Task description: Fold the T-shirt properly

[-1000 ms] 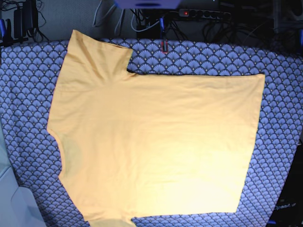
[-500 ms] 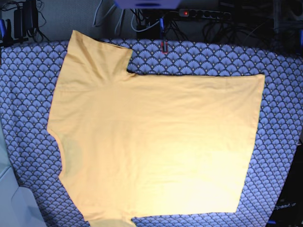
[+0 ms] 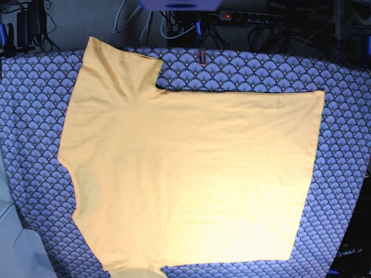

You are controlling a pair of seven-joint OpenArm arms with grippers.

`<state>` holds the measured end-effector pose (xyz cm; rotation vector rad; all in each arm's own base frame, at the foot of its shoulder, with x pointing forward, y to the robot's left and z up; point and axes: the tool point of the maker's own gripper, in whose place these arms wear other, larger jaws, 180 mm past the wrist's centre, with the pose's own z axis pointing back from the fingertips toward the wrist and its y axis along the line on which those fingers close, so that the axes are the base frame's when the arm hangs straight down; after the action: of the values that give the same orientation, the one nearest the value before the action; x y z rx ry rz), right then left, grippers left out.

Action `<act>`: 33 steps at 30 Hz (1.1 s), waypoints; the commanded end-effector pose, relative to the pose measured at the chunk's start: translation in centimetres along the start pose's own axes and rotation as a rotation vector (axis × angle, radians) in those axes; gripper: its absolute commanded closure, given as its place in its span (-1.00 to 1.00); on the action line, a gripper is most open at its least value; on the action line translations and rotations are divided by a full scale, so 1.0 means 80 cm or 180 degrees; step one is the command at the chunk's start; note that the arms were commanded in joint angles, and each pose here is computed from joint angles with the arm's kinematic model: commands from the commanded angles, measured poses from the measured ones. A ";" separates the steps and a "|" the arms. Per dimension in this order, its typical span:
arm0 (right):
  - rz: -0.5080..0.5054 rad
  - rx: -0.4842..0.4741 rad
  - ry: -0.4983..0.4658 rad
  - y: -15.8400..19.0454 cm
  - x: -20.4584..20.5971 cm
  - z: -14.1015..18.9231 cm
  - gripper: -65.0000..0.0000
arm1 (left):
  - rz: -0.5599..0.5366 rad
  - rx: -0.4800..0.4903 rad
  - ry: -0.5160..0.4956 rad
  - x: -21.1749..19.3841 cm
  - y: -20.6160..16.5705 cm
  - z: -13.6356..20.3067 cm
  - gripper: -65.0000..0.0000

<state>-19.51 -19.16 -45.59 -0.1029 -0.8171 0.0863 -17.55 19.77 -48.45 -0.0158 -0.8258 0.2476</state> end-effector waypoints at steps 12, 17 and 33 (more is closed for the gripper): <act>-0.0225 -0.0021 -0.0606 -0.015 0.198 -0.057 1.00 | 0.0344 -0.0598 -0.0573 0.190 -0.051 -0.012 1.00; -0.0199 0.0159 -0.0686 -0.006 0.278 -0.102 1.00 | 0.0124 -0.0591 -0.0660 0.254 -0.044 -0.049 1.00; -0.0570 0.0665 -0.0599 0.009 0.389 -0.227 0.44 | -0.0539 0.0262 -0.0777 0.450 0.030 -0.136 0.44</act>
<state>14.56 -15.93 -36.56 0.1787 -0.9537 -0.0066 13.37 31.01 -30.68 0.1572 -1.0374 0.1363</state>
